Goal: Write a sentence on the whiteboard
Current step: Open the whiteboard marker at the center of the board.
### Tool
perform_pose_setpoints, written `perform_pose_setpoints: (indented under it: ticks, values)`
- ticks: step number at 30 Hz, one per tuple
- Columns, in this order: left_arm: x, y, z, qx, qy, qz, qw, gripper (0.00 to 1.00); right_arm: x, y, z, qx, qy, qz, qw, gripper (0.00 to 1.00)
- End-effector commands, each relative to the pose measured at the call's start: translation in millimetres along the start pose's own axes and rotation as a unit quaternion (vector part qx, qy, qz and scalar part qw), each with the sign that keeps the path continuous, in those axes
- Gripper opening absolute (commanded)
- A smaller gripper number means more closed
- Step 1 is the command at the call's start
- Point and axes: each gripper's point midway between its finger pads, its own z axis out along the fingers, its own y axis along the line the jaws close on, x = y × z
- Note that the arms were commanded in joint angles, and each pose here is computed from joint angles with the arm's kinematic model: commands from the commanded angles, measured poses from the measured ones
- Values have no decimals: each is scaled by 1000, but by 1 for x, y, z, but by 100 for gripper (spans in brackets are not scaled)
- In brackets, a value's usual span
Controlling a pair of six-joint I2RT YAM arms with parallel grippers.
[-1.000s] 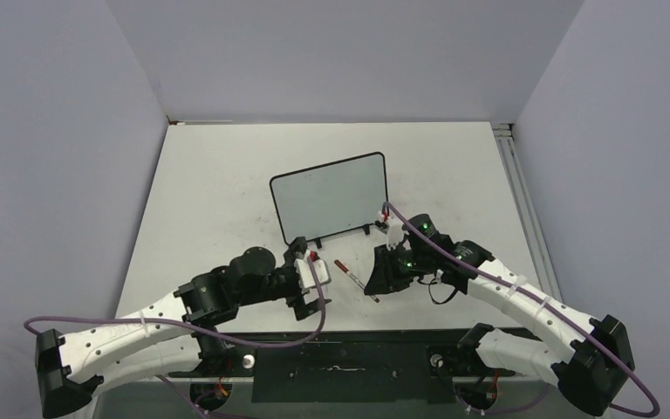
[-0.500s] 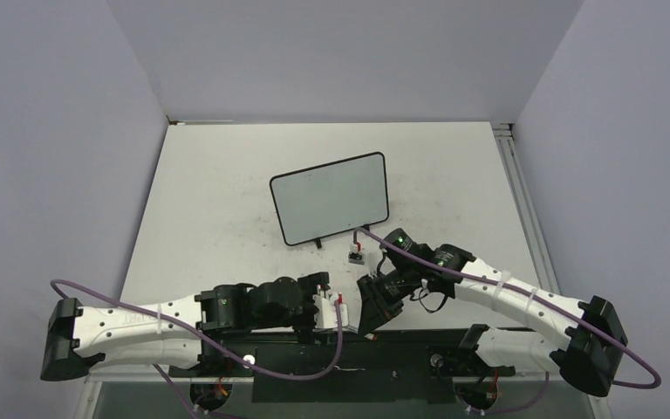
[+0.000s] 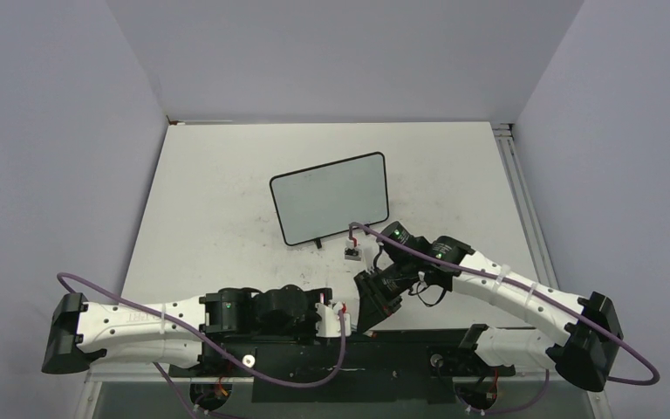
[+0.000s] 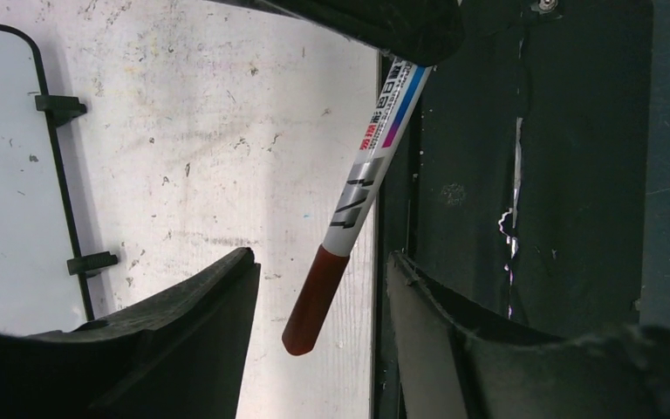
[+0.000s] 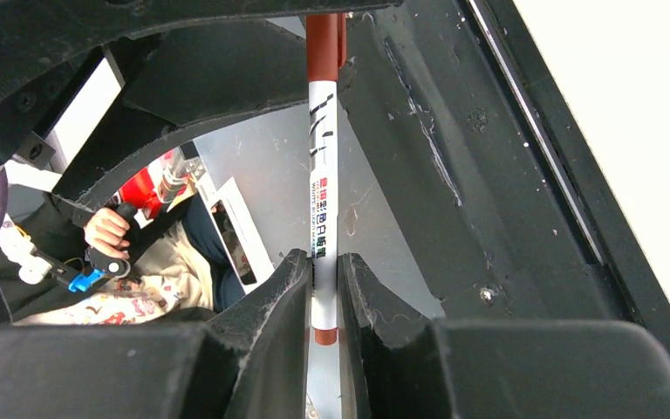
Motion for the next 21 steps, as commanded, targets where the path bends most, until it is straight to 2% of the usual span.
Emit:
perform_pose_setpoints:
  ticks: [1,4,7,14,21]
  values:
    - [-15,7,-7,-17,-17,-7,1000,51,-10,17,-10,-13,-9,-35,999,5]
    - [-15,7,-6,-16,-14,-8,1000,49,-10,19,-12,-12,-8,-40,999,5]
    - [-14,5,-5,-14,-10,-7,1000,41,-10,19,-13,-11,-5,-42,999,5]
    - [-15,10,-8,-30,-11,-7,999,31,-9,15,-15,4,-1,-47,999,5]
    - [-20,7,-13,-23,-25,-15,999,11,-15,14,-13,3,-11,-51,999,5]
